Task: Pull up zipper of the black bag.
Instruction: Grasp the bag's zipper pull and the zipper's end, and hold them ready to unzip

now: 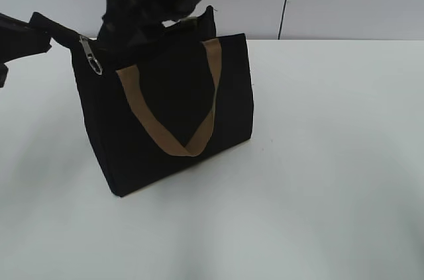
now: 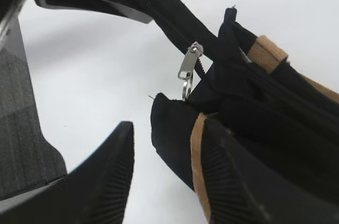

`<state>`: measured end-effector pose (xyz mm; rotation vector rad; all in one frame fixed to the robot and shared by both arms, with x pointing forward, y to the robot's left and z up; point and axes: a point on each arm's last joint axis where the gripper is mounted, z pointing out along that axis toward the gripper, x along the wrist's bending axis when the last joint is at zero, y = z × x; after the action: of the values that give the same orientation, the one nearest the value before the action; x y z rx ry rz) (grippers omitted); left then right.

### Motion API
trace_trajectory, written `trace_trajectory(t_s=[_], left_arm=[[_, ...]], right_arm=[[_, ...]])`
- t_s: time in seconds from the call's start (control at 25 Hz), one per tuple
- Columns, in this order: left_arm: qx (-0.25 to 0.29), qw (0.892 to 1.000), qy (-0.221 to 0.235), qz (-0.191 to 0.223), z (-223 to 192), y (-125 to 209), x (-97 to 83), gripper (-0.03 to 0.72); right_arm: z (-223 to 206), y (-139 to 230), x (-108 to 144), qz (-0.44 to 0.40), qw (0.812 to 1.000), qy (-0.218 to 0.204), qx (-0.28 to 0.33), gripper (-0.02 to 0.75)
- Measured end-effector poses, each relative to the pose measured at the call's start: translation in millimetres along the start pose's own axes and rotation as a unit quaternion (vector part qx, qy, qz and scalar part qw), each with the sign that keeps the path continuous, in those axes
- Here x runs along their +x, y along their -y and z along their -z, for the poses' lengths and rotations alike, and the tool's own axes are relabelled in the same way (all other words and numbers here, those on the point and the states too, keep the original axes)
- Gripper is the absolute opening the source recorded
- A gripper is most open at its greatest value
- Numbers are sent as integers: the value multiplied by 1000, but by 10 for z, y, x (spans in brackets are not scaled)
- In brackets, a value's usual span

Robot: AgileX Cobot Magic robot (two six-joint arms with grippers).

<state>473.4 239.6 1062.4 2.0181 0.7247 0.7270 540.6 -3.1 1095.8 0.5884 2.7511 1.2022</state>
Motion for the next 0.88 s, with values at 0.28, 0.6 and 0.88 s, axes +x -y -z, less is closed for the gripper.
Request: trace_trajectory(t_s=[0.28, 0.6, 0.88], left_arm=[[0, 1000, 1, 0, 0, 0, -1, 23], [0, 1000, 1, 0, 0, 0, -2, 23], [0, 1000, 1, 0, 0, 0, -2, 23]], right_arm=[[-316, 88, -118, 16, 1000, 5, 2, 290], [-314, 26, -95, -18, 999, -8, -31, 290], [-562, 97, -4, -6, 1000, -27, -9, 290]])
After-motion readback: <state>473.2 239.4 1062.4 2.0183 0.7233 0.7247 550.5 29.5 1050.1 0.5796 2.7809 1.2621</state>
